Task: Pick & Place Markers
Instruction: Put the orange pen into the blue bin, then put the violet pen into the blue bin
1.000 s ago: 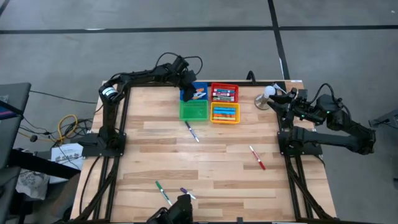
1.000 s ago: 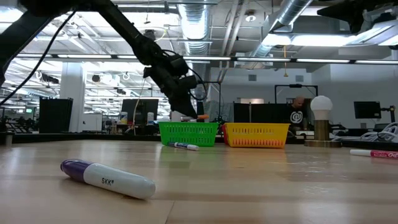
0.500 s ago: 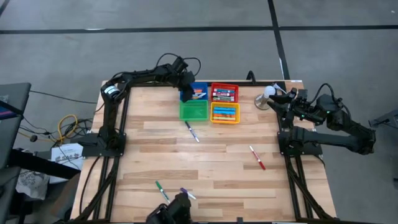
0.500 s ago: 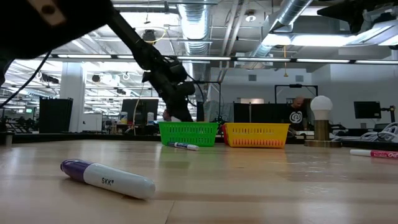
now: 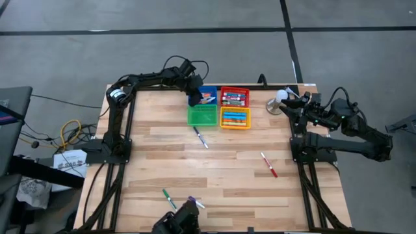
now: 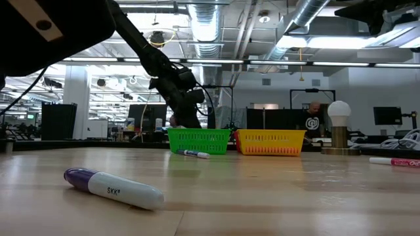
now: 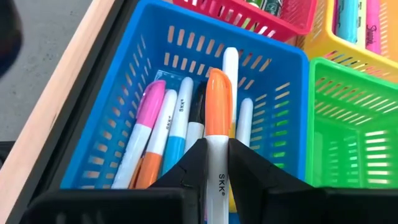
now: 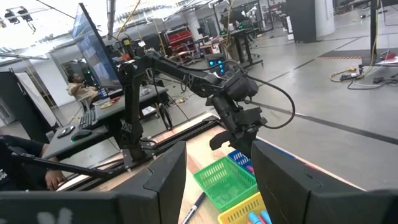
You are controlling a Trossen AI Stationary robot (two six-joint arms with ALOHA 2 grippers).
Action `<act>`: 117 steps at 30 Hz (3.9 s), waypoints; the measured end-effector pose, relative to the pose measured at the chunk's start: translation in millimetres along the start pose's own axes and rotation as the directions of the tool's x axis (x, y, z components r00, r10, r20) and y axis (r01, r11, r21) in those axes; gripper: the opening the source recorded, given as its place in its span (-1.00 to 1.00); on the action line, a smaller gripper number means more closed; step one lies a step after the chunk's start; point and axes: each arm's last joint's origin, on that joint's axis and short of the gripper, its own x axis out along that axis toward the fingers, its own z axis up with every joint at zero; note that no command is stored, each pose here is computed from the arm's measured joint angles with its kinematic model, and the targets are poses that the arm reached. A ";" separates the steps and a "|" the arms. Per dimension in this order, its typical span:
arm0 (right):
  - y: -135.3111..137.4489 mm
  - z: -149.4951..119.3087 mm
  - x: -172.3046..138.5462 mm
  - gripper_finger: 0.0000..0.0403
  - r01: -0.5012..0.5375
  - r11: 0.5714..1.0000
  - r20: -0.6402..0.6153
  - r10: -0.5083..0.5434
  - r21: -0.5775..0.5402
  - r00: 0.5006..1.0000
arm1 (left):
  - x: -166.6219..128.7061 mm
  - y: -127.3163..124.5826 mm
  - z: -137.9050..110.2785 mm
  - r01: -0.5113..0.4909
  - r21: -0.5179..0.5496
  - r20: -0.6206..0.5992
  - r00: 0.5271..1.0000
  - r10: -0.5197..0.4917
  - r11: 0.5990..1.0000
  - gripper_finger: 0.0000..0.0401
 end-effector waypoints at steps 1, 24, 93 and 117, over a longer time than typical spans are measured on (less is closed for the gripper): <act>0.0 0.0 0.0 -0.15 0.000 1.000 0.000 0.000 0.000 1.000 | 0.1 -0.3 0.1 0.000 -0.001 0.000 1.000 0.000 1.000 -0.75; 0.0 0.0 0.0 -0.15 0.000 1.000 0.000 0.000 0.000 1.000 | 3.2 -7.5 4.9 -0.019 0.017 0.003 1.000 0.019 1.000 -0.44; 0.1 -0.1 0.1 -0.15 -0.004 1.000 -0.002 0.004 0.000 1.000 | -89.0 -457.6 -88.1 0.380 -0.819 0.262 0.914 -0.310 0.430 -0.46; 0.1 -0.1 0.1 -0.15 -0.004 1.000 -0.002 0.004 0.000 1.000 | -88.1 -457.8 -80.5 0.429 -0.864 0.419 0.903 -0.096 0.266 -0.46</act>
